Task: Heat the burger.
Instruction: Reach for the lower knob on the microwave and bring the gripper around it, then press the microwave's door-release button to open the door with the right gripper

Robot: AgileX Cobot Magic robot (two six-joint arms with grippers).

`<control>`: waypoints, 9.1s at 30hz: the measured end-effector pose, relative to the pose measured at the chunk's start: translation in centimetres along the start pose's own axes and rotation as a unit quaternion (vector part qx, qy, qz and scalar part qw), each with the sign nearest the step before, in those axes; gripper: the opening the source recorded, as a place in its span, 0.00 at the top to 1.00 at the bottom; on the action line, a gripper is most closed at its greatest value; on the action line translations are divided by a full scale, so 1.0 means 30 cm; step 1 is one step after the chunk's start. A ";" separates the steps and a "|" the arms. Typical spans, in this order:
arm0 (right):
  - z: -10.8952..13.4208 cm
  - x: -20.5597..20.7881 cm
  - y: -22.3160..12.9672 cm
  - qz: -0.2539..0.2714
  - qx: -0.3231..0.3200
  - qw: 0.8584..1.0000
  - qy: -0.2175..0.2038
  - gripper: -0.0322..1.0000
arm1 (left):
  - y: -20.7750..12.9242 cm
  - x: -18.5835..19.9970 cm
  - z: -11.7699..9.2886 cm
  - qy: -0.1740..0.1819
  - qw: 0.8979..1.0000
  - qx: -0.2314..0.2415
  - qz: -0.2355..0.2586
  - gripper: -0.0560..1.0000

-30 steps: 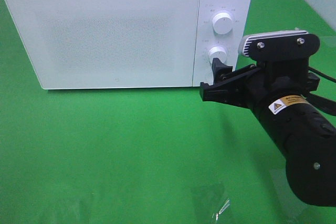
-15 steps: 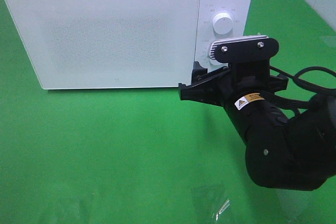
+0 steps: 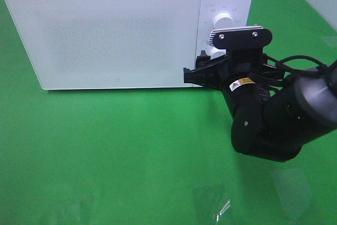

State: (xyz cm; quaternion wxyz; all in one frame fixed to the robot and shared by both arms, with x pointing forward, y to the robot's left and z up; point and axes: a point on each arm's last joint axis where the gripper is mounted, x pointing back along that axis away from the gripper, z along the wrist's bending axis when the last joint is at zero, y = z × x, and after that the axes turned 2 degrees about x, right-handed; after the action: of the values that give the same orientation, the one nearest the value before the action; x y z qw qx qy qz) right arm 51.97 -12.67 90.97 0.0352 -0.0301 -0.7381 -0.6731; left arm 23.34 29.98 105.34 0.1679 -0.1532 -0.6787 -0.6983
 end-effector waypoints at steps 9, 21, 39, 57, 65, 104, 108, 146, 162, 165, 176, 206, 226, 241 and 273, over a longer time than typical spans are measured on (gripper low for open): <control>0.031 -0.047 -0.008 -0.009 -0.001 1.000 0.004 0.23 | 0.000 0.000 0.000 0.000 1.000 0.000 0.000 0.02; 0.034 -0.116 -0.039 -0.011 0.005 1.000 -0.001 0.23 | 0.000 0.000 0.000 0.000 1.000 0.000 0.000 0.02; 0.021 -0.141 -0.079 0.003 0.015 1.000 -0.003 0.24 | 0.000 0.000 0.000 0.000 1.000 0.000 0.000 0.02; 0.018 -0.142 -0.079 0.004 0.013 1.000 -0.008 0.49 | 0.000 0.000 0.000 0.000 1.000 0.000 0.000 0.02; 0.016 -0.142 -0.079 0.004 0.011 1.000 -0.011 0.54 | 0.000 0.000 0.000 0.000 1.000 0.000 0.000 0.02; 0.018 -0.136 -0.080 -0.003 -0.736 0.677 -0.001 0.54 | 0.000 0.000 0.000 0.000 1.000 0.000 0.000 0.02; 0.017 -0.136 -0.081 -0.003 -0.742 0.670 -0.001 0.54 | 0.000 0.000 0.000 0.000 1.000 0.000 0.000 0.02; -0.036 -0.019 0.001 0.050 -0.618 0.784 0.034 0.34 | 0.000 0.000 0.000 0.000 1.000 0.000 0.000 0.02; -0.065 0.107 0.085 0.131 -0.325 0.929 0.116 0.34 | 0.000 0.000 0.000 0.000 1.000 0.000 0.000 0.02; -0.068 0.125 0.105 0.146 -0.255 0.947 0.133 0.32 | 0.000 0.000 0.000 0.000 1.000 0.000 0.000 0.02; -0.079 0.206 0.167 0.207 -0.109 0.951 0.202 0.29 | 0.000 0.000 0.000 0.000 1.000 0.000 0.000 0.02; -0.272 0.618 0.424 0.336 0.022 0.872 0.355 0.29 | 0.000 0.000 0.000 0.000 1.000 0.000 0.000 0.02; -0.549 0.791 0.415 0.307 0.043 0.936 0.168 0.29 | 0.000 0.000 0.000 0.000 1.000 0.000 0.000 0.02; -0.643 0.955 0.357 0.189 -0.027 0.981 0.024 0.29 | 0.000 0.000 0.000 0.000 1.000 0.000 0.000 0.02; -0.648 0.997 0.353 0.155 -0.042 0.987 -0.011 0.29 | 0.000 0.000 0.000 0.000 1.000 0.000 0.000 0.02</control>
State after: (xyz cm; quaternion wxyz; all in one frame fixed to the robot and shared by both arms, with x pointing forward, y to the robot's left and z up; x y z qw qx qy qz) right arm 23.38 -31.15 106.01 0.1294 -0.1532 -0.6962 -0.6893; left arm 23.34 29.98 105.34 0.1679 -0.1532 -0.6787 -0.6983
